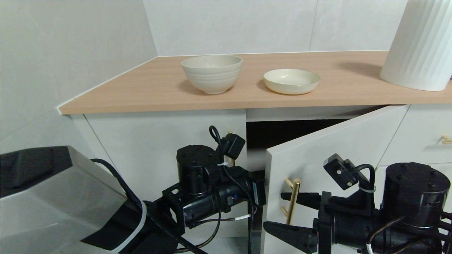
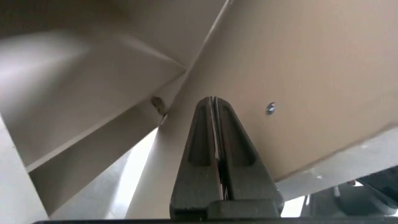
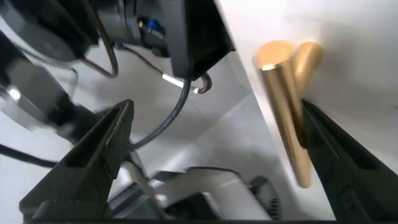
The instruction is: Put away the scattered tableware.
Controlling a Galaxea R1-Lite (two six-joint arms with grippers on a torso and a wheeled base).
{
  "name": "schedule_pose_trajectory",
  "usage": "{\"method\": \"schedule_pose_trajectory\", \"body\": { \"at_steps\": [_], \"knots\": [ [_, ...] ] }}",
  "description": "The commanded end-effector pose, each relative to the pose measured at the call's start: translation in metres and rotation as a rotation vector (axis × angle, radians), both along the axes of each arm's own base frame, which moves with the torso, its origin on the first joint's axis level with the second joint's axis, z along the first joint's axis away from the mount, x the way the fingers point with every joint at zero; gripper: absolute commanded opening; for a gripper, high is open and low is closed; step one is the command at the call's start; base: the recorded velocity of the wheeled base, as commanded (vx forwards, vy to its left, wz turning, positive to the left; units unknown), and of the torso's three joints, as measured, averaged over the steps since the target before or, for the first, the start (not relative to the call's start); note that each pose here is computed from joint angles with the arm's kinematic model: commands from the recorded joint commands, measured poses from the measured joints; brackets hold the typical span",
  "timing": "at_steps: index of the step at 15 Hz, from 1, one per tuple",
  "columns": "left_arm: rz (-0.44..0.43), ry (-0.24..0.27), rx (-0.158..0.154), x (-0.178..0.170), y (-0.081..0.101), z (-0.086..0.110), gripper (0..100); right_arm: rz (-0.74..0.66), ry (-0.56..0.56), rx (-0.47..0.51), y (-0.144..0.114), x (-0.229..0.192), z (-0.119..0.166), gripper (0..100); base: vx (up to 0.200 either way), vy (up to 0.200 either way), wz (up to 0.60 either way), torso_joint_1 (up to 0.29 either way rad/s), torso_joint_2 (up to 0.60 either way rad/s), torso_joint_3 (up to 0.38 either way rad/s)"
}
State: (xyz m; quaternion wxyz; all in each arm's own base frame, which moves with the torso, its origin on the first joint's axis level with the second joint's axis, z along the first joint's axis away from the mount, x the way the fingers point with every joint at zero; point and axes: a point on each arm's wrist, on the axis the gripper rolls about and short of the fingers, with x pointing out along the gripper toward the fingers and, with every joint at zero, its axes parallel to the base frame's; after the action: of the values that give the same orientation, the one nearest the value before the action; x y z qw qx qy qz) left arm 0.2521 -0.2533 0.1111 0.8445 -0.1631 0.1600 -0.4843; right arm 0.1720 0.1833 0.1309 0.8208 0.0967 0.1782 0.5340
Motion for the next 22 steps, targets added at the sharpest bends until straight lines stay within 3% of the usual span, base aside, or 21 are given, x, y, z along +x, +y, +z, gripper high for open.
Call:
{"method": "schedule_pose_trajectory", "body": {
  "at_steps": [1,5,9,16,18,20,22],
  "knots": [
    [-0.012,0.006,0.004,-0.002,-0.002,-0.003,0,-0.096,-0.059,-0.021,-0.007,0.009,0.002,100,0.000,0.000,0.00,0.000,0.00,0.000],
    [-0.010,-0.001,-0.004,-0.002,-0.003,-0.003,0,-0.181,-0.152,0.027,-0.026,0.001,0.030,100,0.000,0.000,0.00,0.000,0.00,0.000],
    [-0.033,-0.007,-0.011,-0.006,-0.008,0.000,0,-0.228,-0.085,-0.044,-0.040,-0.002,0.025,100,0.000,0.000,0.00,0.000,0.00,0.000],
    [-0.066,-0.024,-0.022,-0.019,-0.012,0.011,0,-0.321,-0.173,-0.046,-0.067,-0.018,0.037,100,0.000,0.000,0.00,0.000,0.00,0.000],
    [-0.079,-0.008,-0.006,-0.022,-0.015,0.011,0,-0.393,-0.174,-0.075,-0.080,-0.033,0.045,100,0.000,0.000,0.00,0.000,0.00,0.000],
    [-0.090,0.034,0.039,-0.028,-0.015,0.010,0,-0.392,-0.194,-0.053,-0.089,-0.047,0.059,100,0.000,0.000,0.00,0.000,0.00,0.000],
    [-0.098,0.040,0.046,-0.030,-0.017,0.008,0,-0.394,-0.184,-0.064,-0.093,-0.052,0.063,100,0.000,0.000,0.00,0.000,0.00,0.000]
  ]
}}
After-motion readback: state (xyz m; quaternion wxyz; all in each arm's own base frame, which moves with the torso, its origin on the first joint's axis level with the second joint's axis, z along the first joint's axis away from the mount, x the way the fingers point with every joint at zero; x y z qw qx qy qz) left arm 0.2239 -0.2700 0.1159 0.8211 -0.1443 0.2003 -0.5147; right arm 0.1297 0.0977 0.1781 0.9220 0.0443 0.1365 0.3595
